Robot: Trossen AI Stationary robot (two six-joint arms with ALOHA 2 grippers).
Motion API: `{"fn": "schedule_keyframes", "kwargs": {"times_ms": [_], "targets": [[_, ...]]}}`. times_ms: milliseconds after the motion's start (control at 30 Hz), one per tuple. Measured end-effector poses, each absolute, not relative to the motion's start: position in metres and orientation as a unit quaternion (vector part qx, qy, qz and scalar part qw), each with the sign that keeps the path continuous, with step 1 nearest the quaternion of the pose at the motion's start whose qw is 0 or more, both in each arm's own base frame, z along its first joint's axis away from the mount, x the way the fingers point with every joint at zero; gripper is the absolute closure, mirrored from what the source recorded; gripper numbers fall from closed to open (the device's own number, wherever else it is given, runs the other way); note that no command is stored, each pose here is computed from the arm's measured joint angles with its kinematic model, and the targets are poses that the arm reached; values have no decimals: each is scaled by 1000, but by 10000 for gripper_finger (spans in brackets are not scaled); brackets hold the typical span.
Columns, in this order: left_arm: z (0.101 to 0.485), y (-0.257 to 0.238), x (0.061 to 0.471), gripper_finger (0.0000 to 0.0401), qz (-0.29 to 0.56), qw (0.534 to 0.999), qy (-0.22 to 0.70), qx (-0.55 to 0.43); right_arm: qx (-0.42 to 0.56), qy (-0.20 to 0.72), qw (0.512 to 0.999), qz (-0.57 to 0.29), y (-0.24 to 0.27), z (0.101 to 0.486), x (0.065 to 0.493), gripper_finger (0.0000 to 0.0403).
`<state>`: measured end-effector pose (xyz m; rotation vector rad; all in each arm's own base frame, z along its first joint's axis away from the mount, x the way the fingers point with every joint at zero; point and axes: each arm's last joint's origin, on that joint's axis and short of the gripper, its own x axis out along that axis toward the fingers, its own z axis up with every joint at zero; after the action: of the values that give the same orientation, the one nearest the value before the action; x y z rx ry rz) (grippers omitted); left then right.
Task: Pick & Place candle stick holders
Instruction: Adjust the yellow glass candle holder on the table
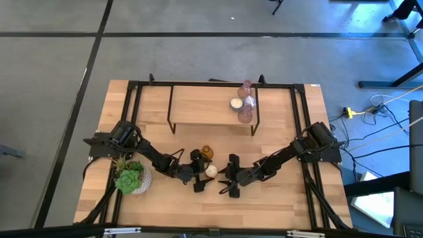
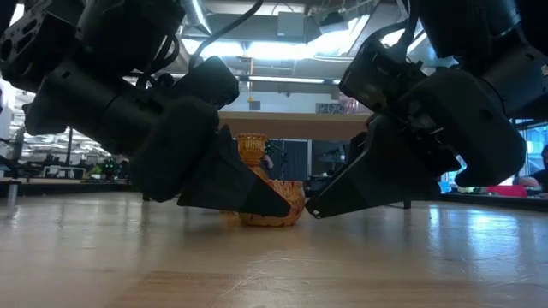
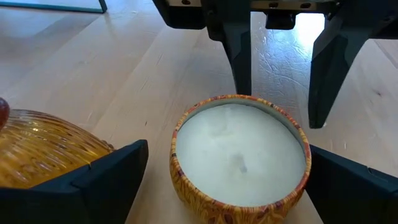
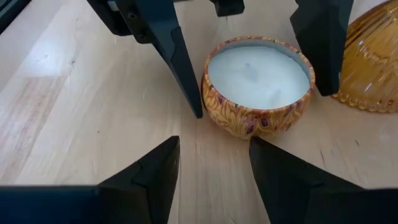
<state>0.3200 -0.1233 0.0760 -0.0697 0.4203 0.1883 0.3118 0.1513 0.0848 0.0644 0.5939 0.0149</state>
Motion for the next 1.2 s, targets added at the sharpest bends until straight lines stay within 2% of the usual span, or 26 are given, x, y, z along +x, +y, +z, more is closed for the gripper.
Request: {"fn": "schedule_keyframes", "kwargs": {"times_ms": [467, 700, 1200], "targets": [[76, -121, 321, 4, 96, 973, 207, -36, 31, 282, 959, 9, 151, 87, 313, 206], [60, -121, 337, 4, 71, 978, 187, -56, 32, 280, 959, 9, 151, 87, 314, 206], [56, -123, 339, 5, 72, 974, 207, -58, 31, 282, 959, 10, 151, 87, 313, 206]]}}
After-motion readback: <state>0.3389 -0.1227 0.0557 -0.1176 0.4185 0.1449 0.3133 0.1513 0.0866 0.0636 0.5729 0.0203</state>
